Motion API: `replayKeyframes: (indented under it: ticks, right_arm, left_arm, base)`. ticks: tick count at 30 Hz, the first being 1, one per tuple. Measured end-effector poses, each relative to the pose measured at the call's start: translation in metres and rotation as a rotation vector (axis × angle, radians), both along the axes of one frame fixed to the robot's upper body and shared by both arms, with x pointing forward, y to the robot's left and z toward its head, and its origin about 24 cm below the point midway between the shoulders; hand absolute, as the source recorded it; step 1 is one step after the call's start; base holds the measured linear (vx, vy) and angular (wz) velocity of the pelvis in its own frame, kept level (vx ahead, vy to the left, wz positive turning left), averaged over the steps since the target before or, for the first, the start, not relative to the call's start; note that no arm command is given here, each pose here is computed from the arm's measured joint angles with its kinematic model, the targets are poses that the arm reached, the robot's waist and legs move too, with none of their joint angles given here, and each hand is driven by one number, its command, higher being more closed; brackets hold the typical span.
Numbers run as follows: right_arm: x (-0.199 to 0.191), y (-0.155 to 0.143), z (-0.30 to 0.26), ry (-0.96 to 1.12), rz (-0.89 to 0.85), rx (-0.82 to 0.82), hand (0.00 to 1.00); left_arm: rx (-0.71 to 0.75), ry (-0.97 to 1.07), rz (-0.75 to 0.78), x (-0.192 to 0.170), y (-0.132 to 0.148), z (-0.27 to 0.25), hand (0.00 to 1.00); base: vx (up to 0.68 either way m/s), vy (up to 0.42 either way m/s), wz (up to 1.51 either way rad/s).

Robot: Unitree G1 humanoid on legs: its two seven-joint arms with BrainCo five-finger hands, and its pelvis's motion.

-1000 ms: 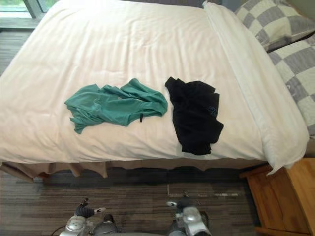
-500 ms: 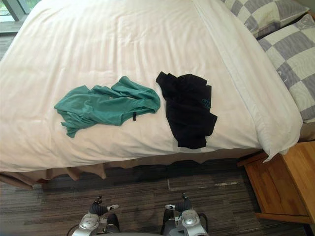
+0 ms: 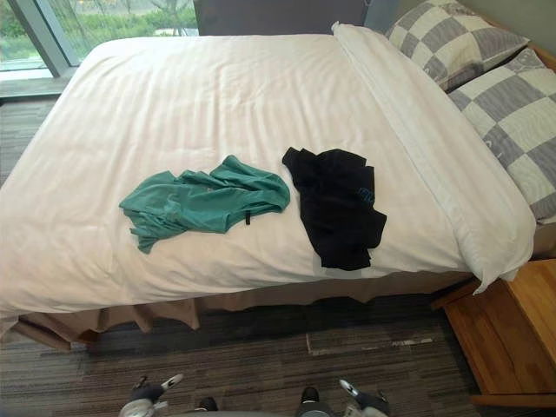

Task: Tidy the bed and pick cloth on bed and put in laundry

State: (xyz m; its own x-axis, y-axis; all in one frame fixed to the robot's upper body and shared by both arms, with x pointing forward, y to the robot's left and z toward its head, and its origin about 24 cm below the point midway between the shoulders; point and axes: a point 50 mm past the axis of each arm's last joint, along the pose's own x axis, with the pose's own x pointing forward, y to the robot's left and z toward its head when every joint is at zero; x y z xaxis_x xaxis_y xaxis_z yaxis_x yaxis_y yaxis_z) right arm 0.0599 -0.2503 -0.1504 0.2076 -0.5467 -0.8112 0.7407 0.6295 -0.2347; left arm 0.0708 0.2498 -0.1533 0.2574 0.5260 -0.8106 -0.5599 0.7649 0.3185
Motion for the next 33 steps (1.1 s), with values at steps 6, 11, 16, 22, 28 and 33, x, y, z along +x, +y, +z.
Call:
replayKeyframes:
  ticks: [6,11,16,22,28,33]
  right_arm:
    - [0.009,-0.066,0.058,-0.227,-0.128,-0.302,0.00]
    - [0.049,-0.103,0.129,-0.405,-0.029,-0.615,0.00]
    - [0.105,-0.130,0.196,-0.409,0.297,-0.954,0.00]
    - [0.142,-0.115,0.232,-0.505,0.473,-1.119,0.00]
    - [0.179,-0.083,0.257,-0.639,0.625,-1.169,0.00]
    - [0.211,-0.052,0.302,-0.794,0.762,-1.307,0.00]
  left_arm:
    - [0.224,-0.238,0.178,0.000,0.068,0.048,0.00]
    - [0.422,-0.491,0.131,0.026,0.097,0.107,0.00]
    - [0.629,-0.653,0.115,0.064,0.160,0.175,0.00]
    - [0.826,-1.023,-0.169,0.135,0.124,0.259,0.00]
    - [0.853,-1.128,-0.369,0.175,0.100,0.293,0.00]
    - [0.907,-1.026,-0.637,0.206,0.064,0.285,0.00]
  base:
    - [0.06,0.003,0.08]
    - [0.11,-0.014,0.16]
    - [0.10,-0.029,0.09]
    - [0.08,-0.013,0.00]
    - [0.04,-0.019,-0.24]
    - [0.04,-0.025,-0.37]
